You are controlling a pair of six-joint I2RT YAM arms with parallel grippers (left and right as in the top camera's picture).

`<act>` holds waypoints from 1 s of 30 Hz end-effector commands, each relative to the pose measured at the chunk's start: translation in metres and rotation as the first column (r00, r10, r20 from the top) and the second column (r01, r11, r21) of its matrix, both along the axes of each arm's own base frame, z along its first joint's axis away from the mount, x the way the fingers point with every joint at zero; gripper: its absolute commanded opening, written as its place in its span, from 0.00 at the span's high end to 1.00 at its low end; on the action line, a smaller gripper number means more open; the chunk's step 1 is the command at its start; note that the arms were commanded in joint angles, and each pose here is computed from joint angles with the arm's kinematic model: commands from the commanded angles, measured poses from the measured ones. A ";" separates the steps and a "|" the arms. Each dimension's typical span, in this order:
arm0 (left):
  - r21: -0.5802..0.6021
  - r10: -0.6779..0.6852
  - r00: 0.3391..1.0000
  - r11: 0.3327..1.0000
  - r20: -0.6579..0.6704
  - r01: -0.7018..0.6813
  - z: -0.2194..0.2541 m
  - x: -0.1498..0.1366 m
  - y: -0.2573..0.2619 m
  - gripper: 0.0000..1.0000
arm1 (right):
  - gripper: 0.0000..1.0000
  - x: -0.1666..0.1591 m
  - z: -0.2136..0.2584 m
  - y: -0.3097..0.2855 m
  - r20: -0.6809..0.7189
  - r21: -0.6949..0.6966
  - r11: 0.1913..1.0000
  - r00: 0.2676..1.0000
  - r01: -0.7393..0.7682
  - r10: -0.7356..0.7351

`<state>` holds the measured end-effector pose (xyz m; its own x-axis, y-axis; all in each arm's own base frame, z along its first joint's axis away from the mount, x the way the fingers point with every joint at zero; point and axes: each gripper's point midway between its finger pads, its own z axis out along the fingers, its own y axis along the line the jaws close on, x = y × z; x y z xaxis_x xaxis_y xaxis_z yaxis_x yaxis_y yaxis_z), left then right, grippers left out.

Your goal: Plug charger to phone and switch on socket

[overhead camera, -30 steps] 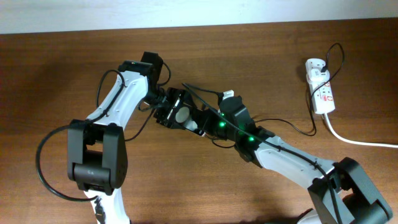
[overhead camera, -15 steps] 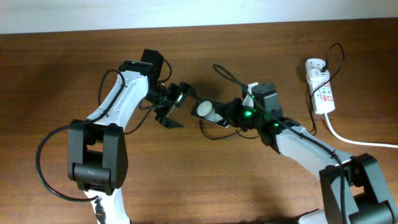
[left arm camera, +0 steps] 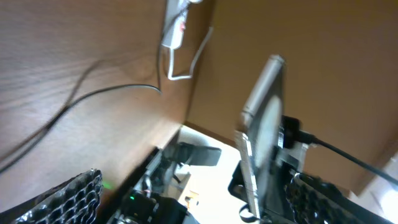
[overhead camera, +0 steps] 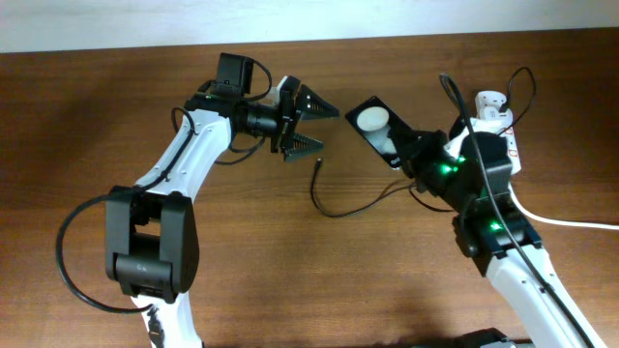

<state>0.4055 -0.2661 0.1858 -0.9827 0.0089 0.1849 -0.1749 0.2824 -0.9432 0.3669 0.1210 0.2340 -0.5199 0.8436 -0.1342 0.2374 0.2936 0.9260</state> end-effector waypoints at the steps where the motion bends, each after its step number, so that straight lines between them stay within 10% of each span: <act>1: -0.060 -0.024 0.995 0.998 -0.096 0.018 0.009 -0.005 -0.003 0.01 | 0.96 0.021 -0.002 0.006 -0.058 0.156 0.969 0.981 0.190 -0.183; 9: 0.038 0.096 0.978 0.995 -0.187 -0.090 -0.004 0.012 -0.001 0.07 | 0.96 0.060 -0.045 0.078 -0.136 0.362 0.896 0.966 0.257 -0.222; 13: 0.062 0.124 0.966 0.992 -0.225 -0.113 -0.007 0.014 -0.001 0.22 | 0.96 0.065 -0.024 0.084 -0.091 0.378 0.885 0.962 0.273 -0.257; 16: 0.074 0.148 0.947 0.988 -0.285 -0.133 -0.008 0.014 -0.001 0.50 | 0.96 0.065 -0.025 0.084 -0.096 0.374 0.886 0.962 0.274 -0.257; 30: 0.100 0.180 0.924 0.983 -0.338 -0.155 -0.010 0.015 -0.003 0.89 | 0.96 0.048 -0.024 0.116 -0.093 0.377 0.903 0.978 0.207 -0.186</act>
